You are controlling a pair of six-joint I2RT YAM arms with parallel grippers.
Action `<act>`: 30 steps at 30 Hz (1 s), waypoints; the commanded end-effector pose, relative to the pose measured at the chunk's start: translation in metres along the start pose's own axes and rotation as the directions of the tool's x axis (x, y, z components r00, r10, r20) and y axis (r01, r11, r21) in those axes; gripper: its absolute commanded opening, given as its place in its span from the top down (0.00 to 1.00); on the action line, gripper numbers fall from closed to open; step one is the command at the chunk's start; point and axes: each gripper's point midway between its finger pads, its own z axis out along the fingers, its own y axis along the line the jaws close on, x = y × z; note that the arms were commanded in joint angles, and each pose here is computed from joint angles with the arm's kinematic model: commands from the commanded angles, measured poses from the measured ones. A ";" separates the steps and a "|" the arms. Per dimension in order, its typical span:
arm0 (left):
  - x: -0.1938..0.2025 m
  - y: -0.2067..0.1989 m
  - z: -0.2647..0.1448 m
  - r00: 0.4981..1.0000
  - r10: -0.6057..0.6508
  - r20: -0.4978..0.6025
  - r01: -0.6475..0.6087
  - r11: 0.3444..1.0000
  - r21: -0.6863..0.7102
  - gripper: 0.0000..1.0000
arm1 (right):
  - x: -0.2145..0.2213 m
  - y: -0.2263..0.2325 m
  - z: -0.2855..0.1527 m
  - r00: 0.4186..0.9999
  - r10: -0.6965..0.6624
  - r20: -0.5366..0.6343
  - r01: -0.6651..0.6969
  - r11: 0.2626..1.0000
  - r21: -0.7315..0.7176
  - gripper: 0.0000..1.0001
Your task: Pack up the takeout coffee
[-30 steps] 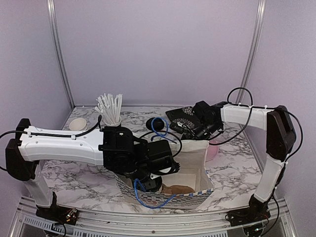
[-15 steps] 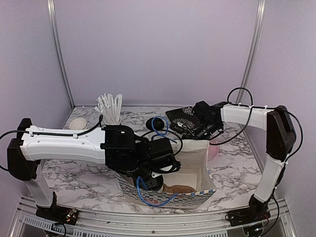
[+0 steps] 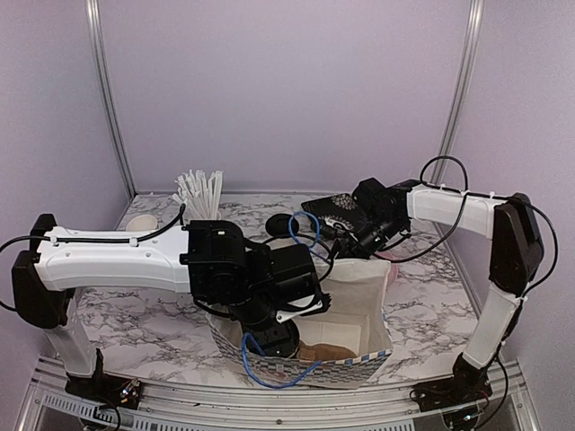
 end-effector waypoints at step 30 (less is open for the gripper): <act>-0.046 0.093 -0.179 0.872 -0.047 0.488 0.115 0.987 -0.111 0.12 | -0.026 -0.010 -0.046 0.999 -0.028 0.041 0.023 0.992 0.121 0.51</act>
